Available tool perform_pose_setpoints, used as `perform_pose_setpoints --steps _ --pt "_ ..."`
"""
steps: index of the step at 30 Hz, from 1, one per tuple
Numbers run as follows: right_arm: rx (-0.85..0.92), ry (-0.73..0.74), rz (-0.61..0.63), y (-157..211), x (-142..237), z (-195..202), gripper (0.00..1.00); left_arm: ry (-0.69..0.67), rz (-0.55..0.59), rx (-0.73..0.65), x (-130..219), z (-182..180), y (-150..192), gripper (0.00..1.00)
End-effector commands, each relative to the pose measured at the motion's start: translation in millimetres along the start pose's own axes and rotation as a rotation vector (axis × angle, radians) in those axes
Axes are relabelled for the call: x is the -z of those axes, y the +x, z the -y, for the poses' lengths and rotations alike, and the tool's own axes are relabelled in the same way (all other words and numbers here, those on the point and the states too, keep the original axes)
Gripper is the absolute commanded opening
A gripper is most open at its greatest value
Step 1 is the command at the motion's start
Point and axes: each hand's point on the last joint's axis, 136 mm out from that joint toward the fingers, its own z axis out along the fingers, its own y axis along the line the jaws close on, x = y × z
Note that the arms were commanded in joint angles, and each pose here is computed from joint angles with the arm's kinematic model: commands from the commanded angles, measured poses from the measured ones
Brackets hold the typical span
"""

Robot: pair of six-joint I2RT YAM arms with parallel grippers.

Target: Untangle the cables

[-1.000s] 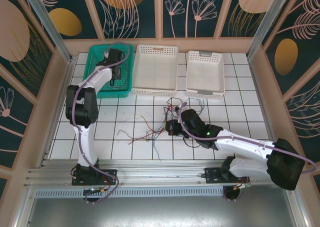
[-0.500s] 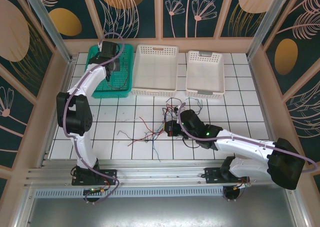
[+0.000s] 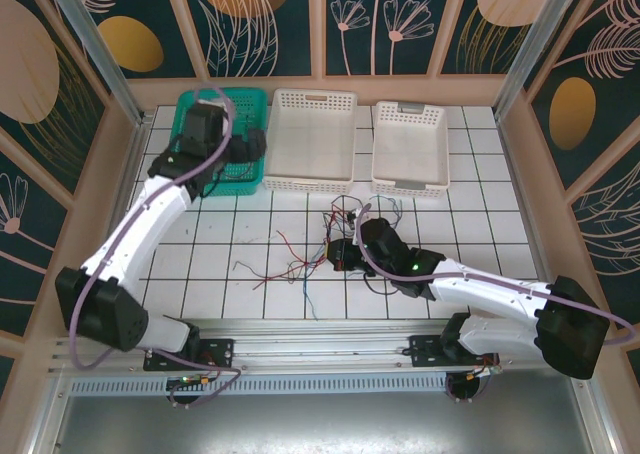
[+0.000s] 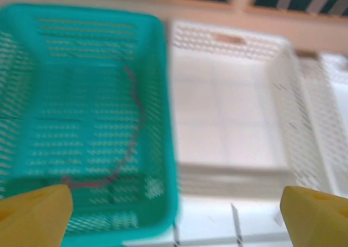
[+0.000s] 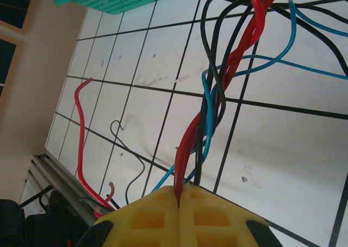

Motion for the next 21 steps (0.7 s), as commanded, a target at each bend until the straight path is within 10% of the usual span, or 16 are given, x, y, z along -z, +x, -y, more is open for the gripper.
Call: perform_pose_setpoints --steps 1,21 --pt "0.032 -0.080 0.081 -21.4 8.4 -26.1 0.00 0.149 -0.106 0.045 4.2 25.0 49.4 0.95" --pt "0.025 -0.105 0.151 -36.8 14.3 -35.3 0.00 0.430 -0.282 0.148 35.3 88.8 165.4 0.85"
